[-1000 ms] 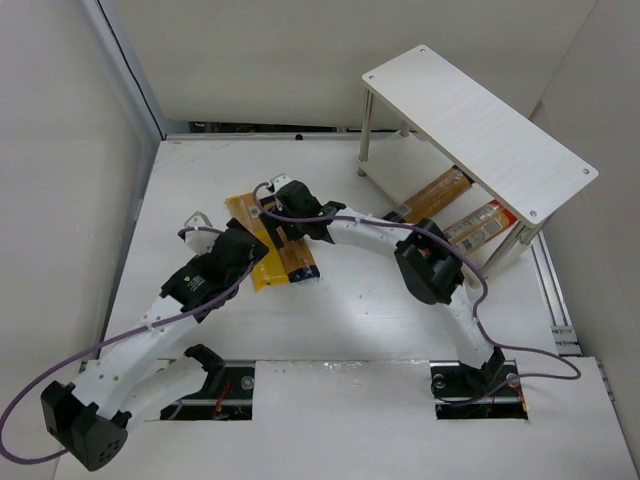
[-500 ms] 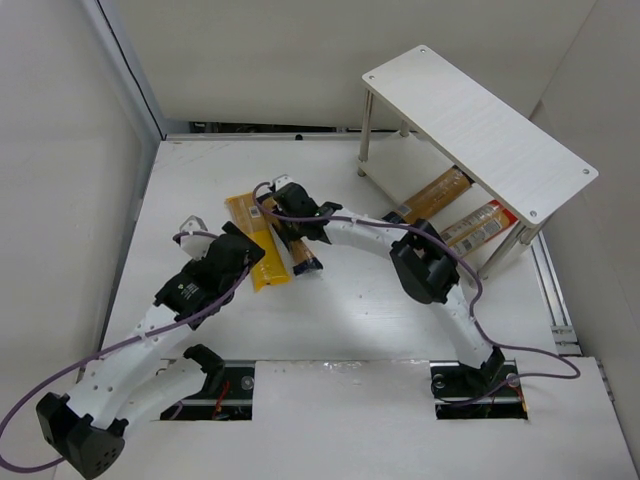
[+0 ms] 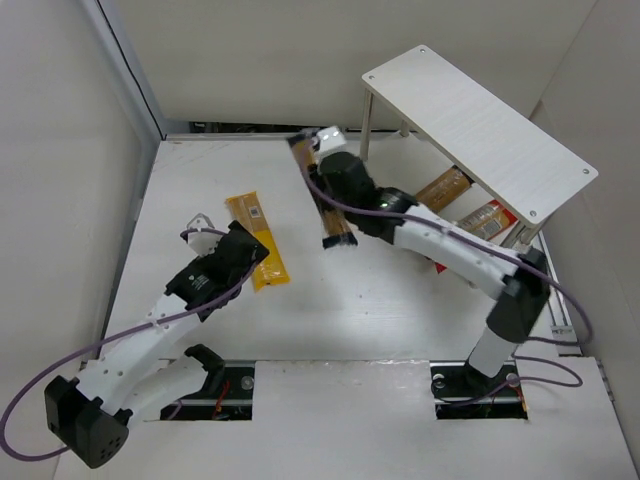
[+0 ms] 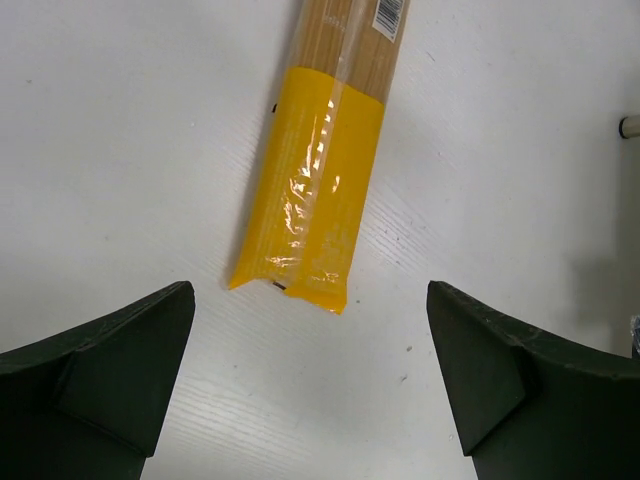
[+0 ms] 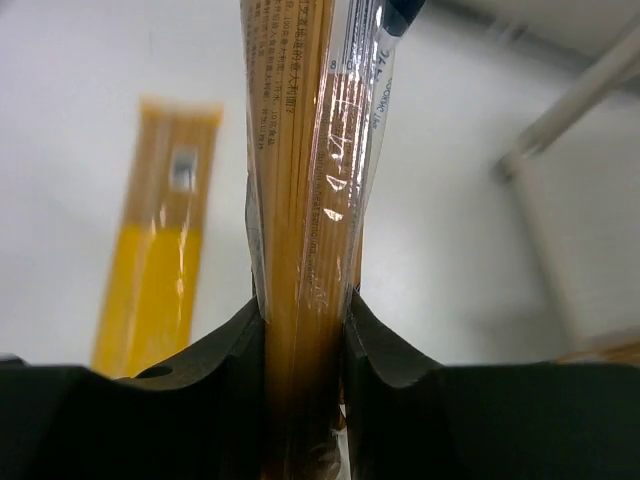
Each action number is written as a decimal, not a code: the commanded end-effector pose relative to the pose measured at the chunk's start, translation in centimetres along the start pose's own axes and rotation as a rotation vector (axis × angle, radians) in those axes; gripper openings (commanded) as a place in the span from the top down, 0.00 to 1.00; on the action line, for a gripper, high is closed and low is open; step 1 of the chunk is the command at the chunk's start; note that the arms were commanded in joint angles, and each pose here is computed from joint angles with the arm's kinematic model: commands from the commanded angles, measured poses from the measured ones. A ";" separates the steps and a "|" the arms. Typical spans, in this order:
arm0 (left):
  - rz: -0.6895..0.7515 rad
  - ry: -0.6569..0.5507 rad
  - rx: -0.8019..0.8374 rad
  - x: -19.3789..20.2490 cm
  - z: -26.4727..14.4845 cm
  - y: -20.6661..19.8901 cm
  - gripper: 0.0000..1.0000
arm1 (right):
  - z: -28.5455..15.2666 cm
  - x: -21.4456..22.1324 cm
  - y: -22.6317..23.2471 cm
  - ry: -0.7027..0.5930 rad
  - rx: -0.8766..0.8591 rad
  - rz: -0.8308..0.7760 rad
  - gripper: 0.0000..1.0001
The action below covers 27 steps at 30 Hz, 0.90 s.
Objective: Place and organize the pasta boxes and bags onto the shelf
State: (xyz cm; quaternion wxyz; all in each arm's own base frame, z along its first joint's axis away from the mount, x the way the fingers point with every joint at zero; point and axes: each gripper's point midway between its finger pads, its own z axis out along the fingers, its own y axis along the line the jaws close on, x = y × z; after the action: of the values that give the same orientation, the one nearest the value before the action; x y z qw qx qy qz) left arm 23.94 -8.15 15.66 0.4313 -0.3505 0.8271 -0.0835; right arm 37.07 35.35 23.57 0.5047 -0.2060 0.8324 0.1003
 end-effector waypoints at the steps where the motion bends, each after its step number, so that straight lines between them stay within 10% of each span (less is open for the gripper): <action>1: -0.042 -0.030 -0.003 -0.2 0.7 -0.4 0.00 | -11.8 -16.5 -7.9 -0.504 0.246 0.254 1.00; 13: 0.014 -0.011 -0.020 0.7 3.3 -3.4 0.00 | -29.2 -14.3 -26.0 -0.577 0.984 0.662 1.00; 27: 0.061 -0.040 -0.070 -0.1 4.4 -4.7 0.00 | -30.3 -8.0 -36.3 -0.437 1.194 0.708 1.00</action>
State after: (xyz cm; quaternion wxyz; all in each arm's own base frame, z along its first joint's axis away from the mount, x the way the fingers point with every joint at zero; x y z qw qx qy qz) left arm 28.59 -11.10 13.19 0.4125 -0.3318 0.8475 -0.0382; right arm 31.02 -6.10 45.89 0.6140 0.3945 0.6523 -0.2048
